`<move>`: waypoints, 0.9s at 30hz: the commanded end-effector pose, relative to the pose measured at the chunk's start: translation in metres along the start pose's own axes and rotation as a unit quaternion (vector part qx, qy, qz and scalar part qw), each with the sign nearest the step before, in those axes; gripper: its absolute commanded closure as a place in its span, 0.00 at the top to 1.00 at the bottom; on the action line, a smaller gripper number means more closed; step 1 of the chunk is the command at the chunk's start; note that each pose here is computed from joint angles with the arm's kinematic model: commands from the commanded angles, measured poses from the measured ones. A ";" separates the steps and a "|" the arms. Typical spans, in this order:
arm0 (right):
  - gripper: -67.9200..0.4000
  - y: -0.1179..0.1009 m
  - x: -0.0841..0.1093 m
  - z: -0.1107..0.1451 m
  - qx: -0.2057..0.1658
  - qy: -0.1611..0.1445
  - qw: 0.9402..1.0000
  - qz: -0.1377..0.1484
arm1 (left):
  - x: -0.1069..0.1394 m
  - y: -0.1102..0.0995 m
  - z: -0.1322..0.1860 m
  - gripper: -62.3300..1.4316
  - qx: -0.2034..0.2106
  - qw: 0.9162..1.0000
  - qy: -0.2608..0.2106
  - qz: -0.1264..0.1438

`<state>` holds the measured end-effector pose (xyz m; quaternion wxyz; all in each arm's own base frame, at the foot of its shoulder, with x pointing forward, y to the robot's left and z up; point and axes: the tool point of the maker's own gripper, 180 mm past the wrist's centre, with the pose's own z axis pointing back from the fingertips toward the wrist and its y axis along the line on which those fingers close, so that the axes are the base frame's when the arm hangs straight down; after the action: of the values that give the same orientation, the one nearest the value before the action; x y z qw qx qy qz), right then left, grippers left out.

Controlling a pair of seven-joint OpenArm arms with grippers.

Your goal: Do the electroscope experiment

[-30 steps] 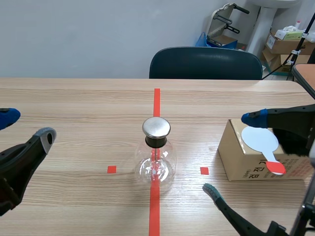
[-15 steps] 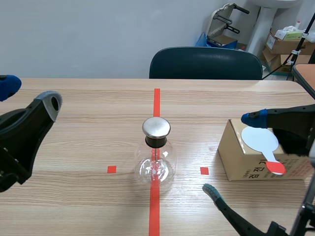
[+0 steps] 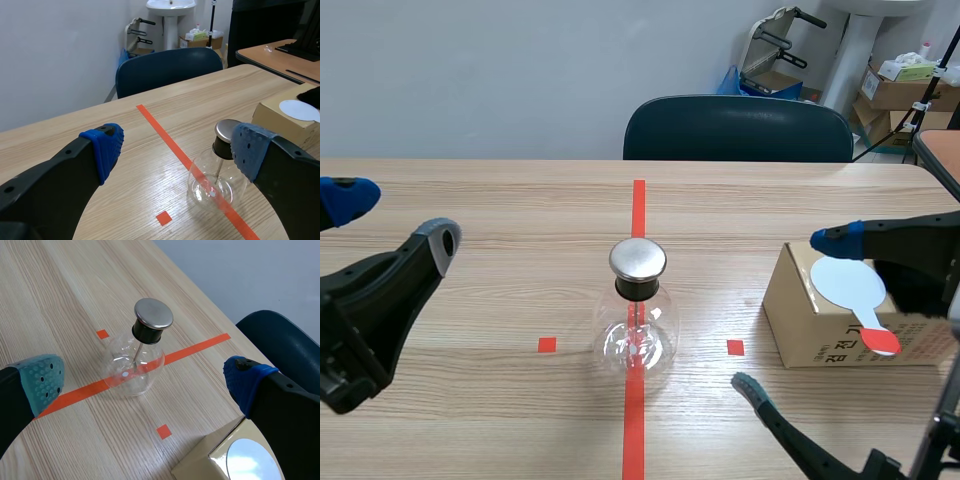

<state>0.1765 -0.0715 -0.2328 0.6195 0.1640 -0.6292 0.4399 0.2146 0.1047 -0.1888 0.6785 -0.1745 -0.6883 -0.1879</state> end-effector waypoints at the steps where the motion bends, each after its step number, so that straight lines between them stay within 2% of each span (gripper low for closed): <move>1: 1.00 -0.005 0.012 -0.002 -0.007 -0.021 1.000 0.001 | 0.005 0.000 0.000 0.75 0.000 1.000 -0.011 0.003; 15: 1.00 -0.007 0.011 -0.002 -0.011 -0.017 1.000 -0.008 | 0.005 0.000 0.000 0.75 0.000 1.000 -0.011 0.003; 27: 1.00 -0.007 0.009 -0.002 -0.011 -0.012 1.000 -0.008 | -0.003 0.000 0.000 0.75 0.000 1.000 0.011 0.003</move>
<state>0.1784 -0.0733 -0.2336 0.6280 0.1649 -0.6272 0.4303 0.2147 0.1049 -0.1958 0.6918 -0.1709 -0.6750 -0.1911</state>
